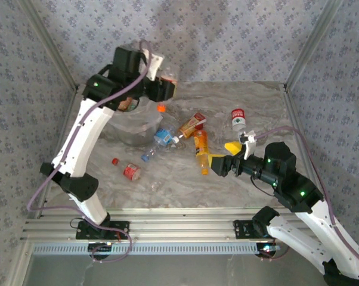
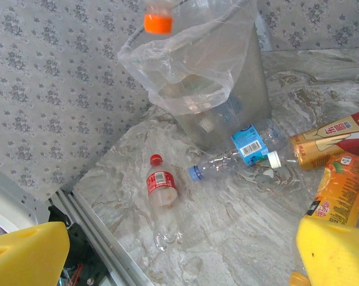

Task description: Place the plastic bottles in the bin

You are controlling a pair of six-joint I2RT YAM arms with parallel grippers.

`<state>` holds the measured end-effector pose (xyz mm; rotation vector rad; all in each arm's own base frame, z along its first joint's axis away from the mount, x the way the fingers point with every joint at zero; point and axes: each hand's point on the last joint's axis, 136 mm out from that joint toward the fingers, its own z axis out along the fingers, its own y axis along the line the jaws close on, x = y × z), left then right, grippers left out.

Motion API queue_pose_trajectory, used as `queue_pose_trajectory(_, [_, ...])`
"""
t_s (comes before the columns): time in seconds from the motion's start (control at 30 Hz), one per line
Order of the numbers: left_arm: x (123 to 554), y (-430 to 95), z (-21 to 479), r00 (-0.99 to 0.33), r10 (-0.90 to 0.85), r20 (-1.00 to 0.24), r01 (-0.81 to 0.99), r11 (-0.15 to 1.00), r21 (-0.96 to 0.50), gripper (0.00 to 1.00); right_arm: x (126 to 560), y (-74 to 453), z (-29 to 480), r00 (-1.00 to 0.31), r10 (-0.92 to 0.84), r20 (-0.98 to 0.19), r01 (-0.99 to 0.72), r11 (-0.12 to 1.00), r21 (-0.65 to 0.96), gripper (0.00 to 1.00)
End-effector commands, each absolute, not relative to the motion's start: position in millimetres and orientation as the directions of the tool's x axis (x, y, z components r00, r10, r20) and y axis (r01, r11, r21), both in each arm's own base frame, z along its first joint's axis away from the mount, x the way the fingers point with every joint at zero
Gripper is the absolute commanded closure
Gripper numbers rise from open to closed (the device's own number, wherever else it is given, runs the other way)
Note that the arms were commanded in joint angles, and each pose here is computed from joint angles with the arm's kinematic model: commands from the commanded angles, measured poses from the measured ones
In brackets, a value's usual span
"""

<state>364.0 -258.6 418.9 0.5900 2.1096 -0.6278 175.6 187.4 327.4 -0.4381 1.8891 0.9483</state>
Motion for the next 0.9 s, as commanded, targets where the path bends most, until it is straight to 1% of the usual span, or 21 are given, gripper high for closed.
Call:
queue_pose_trajectory(0.0, [374, -241, 421, -0.552, 0.19, -0.812, 0.591, 0.776, -0.22, 0.47, 172, 186, 333, -0.485, 0.103, -0.868, -0.648, 0.624, 0.436, 0.0])
queue_pose_trajectory(0.17, [402, -201, 424, -0.553, 0.179, -0.814, 0.506, 0.848, -0.157, 0.47, 171, 185, 333, -0.487, 0.101, -0.868, -0.646, 0.626, 0.436, 0.0])
queue_pose_trajectory(0.3, [417, -175, 409, -0.587, 0.209, -0.783, 0.439, 0.894, -0.09, 0.47, 171, 184, 334, -0.483, 0.103, -0.869, -0.647, 0.627, 0.434, 0.0])
queue_pose_trajectory(0.53, [442, -148, 383, -0.625, 0.237, -0.744, 0.335, 0.942, 0.019, 0.47, 171, 185, 333, -0.485, 0.101, -0.868, -0.647, 0.627, 0.434, 0.0])
queue_pose_trajectory(0.73, [459, -134, 345, -0.703, 0.233, -0.672, 0.275, 0.96, 0.045, 0.48, 171, 183, 331, -0.484, 0.101, -0.869, -0.642, 0.634, 0.432, 0.0])
queue_pose_trajectory(0.87, [465, -124, 318, -0.744, 0.259, -0.616, 0.25, 0.963, 0.103, 0.48, 170, 181, 329, -0.487, 0.103, -0.867, -0.638, 0.637, 0.434, 0.0])
